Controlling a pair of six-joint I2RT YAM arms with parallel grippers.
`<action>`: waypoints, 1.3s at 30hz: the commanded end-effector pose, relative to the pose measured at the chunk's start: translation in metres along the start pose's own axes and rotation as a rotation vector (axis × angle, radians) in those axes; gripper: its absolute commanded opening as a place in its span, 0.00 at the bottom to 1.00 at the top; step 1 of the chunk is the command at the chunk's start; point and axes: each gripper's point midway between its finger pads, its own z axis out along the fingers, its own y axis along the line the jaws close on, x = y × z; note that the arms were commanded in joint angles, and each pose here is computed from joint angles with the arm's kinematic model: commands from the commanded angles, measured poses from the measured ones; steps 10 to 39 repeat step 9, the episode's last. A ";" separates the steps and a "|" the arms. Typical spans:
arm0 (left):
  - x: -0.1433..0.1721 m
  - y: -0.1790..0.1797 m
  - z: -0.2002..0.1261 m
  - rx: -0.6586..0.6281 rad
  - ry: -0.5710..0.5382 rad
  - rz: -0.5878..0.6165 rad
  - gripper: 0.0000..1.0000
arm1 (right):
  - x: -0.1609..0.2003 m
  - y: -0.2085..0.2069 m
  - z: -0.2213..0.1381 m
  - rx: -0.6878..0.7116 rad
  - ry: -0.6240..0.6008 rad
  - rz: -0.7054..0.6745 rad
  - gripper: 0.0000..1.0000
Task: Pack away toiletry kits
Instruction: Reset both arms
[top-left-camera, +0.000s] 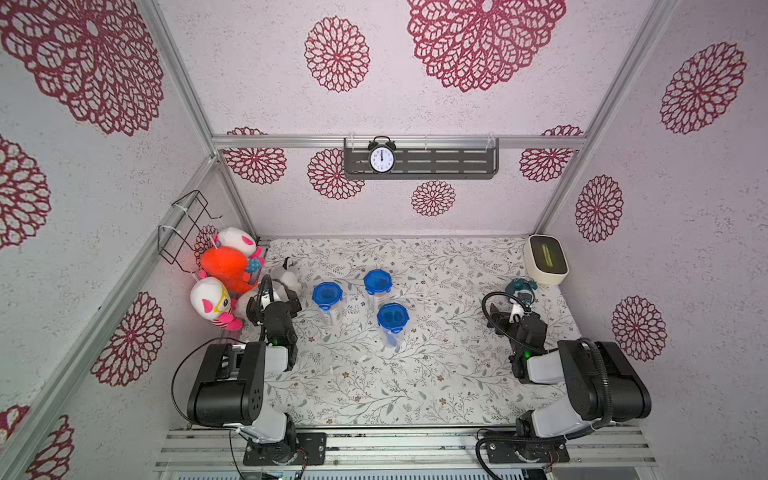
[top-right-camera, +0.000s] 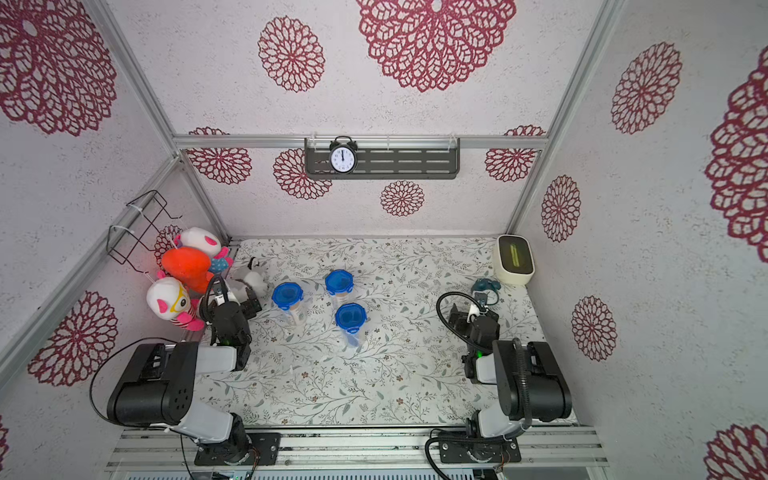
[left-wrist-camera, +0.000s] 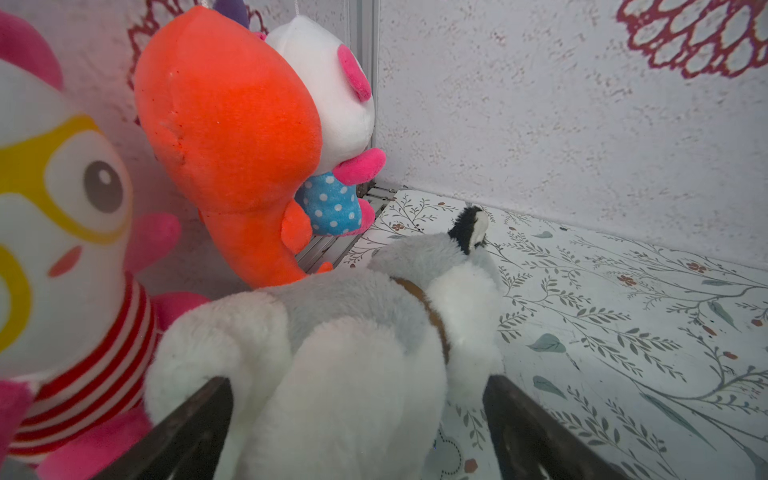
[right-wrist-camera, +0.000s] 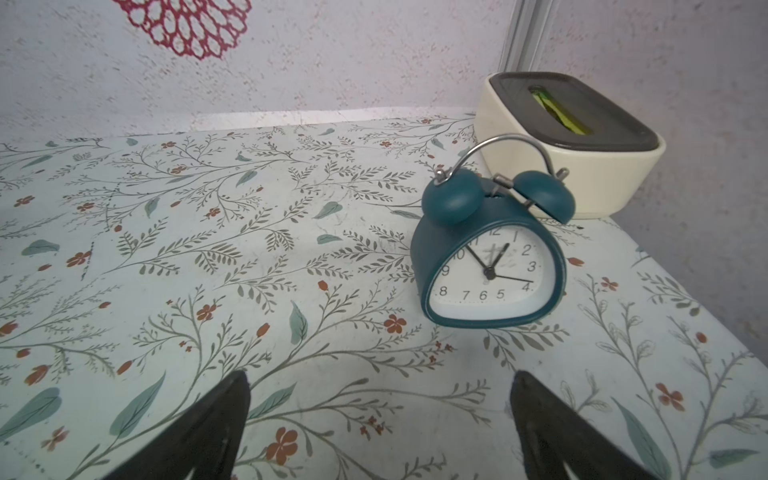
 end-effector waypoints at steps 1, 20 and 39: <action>0.001 0.000 0.002 0.004 0.009 0.003 0.98 | -0.025 -0.001 0.002 0.019 -0.085 -0.018 0.99; 0.001 0.000 0.002 0.006 0.008 0.002 0.98 | -0.024 -0.001 0.002 0.020 -0.082 -0.020 0.99; 0.001 0.000 0.002 0.006 0.008 0.002 0.98 | -0.024 -0.001 0.002 0.020 -0.082 -0.020 0.99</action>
